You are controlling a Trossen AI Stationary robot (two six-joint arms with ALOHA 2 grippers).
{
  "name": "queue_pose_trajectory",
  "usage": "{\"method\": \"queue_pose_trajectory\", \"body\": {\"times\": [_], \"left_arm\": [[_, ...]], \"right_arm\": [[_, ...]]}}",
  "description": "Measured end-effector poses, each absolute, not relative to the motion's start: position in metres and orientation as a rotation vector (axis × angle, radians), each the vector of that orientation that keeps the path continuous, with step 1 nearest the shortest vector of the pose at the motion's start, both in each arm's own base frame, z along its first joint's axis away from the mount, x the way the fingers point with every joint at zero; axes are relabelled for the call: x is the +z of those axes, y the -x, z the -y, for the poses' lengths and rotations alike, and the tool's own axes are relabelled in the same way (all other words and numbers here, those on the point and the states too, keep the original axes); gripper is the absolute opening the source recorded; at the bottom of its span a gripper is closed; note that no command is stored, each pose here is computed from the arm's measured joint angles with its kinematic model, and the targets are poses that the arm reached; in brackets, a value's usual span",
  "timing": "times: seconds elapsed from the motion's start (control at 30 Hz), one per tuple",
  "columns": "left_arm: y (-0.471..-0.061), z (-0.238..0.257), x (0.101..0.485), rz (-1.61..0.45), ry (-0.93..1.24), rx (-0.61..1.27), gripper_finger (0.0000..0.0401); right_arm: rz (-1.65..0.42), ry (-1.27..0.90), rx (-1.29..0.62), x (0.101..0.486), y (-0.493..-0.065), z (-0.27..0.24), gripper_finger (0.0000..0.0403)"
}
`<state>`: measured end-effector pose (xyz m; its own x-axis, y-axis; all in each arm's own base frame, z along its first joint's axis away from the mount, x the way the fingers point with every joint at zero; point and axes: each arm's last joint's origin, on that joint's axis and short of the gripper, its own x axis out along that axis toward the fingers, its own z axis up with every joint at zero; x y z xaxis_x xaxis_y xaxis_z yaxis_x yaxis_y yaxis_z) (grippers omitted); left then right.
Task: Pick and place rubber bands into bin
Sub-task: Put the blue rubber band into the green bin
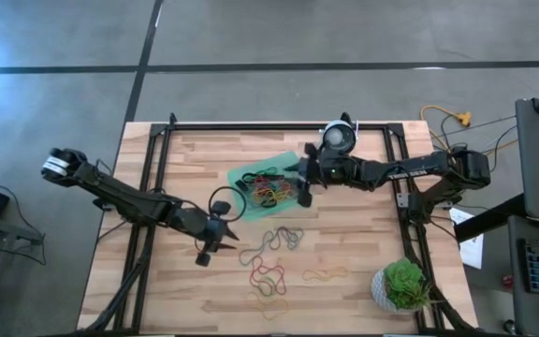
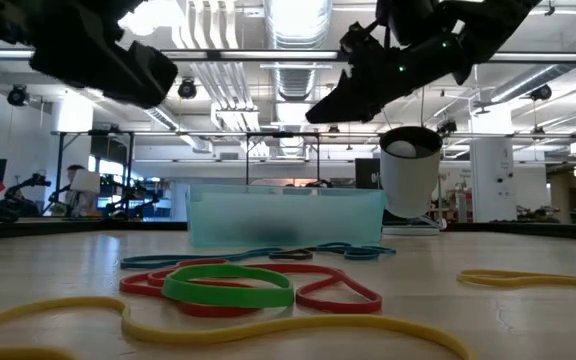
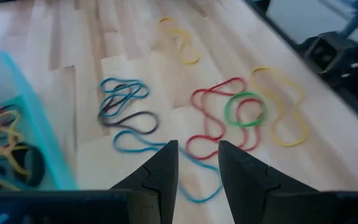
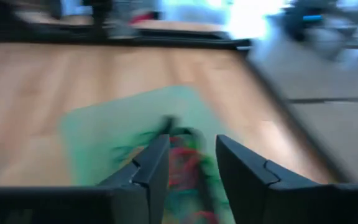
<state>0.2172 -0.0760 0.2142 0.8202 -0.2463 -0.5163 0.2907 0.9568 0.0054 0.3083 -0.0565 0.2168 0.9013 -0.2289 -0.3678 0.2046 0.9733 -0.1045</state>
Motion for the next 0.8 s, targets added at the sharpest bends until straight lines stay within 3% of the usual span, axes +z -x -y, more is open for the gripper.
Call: {"method": "queue_pose_trajectory", "body": {"times": [0.27, 0.5, 0.8], "left_arm": [[-0.23, 0.08, 0.182, -0.646, -0.112, -0.263, 0.01], [-0.245, 0.085, 0.171, -0.633, -0.052, -0.254, 0.01], [-0.249, 0.089, 0.174, -0.625, -0.026, -0.264, 0.01]], "right_arm": [[-0.481, -0.006, 0.213, 0.206, -0.306, 0.027, 0.0137], [-0.585, -0.001, 0.455, 0.195, -0.297, -0.043, 0.0125], [-0.626, 0.064, 0.526, 0.188, -0.26, -0.146, 0.0111]]}}
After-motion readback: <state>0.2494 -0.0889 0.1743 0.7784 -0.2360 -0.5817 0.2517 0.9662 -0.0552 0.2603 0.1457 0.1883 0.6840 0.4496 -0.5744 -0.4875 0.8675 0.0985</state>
